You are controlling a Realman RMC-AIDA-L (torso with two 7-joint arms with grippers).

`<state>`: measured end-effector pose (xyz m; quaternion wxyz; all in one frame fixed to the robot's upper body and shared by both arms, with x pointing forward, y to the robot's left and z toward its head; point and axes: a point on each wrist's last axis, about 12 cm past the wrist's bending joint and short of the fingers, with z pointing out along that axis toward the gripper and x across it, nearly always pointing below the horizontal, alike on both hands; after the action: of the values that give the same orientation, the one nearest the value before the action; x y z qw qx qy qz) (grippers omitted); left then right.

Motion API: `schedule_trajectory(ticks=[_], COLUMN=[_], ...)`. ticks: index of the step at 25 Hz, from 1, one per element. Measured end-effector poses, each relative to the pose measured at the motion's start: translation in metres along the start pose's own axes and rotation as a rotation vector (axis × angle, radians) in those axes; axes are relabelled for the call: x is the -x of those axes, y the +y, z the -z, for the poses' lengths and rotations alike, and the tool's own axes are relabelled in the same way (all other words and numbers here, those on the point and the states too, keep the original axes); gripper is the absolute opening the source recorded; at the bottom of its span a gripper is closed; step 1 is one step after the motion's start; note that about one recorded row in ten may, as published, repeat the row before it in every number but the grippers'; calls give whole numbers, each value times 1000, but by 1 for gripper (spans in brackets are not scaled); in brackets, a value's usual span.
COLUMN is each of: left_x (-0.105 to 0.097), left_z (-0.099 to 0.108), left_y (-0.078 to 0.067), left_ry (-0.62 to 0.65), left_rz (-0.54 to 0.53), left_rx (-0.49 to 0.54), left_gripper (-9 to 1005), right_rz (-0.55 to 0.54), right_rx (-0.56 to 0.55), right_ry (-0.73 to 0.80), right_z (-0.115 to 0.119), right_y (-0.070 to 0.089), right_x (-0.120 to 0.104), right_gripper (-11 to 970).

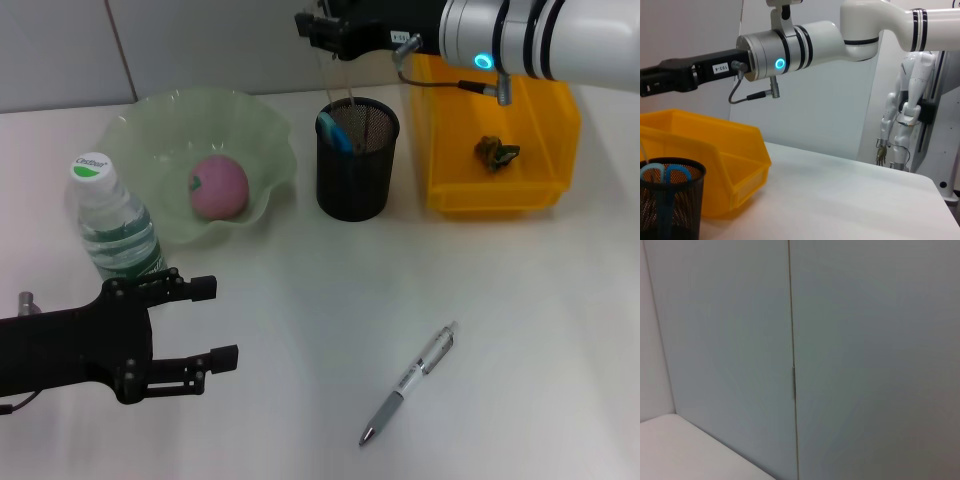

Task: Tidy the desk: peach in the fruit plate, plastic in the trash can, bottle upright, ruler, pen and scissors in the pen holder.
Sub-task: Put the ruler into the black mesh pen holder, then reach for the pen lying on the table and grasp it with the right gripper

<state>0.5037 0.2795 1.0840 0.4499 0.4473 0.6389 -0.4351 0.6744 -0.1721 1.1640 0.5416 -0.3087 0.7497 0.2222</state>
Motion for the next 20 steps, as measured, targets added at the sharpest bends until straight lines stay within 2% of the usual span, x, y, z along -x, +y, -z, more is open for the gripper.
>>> schedule_trajectory(ticks=[18, 20], left_x=[0, 0], left_z=[0, 1], left_y=[0, 0], left_ry=[-2, -2], left_rz=[-1, 0], left_rx=[2, 1], left_gripper=[828, 828], right_rz=[-43, -49], right_rx=[-16, -18], right_ry=[-10, -26], right_z=[12, 14], right_y=[-4, -5], right_x=[-14, -12], right_gripper=[513, 743])
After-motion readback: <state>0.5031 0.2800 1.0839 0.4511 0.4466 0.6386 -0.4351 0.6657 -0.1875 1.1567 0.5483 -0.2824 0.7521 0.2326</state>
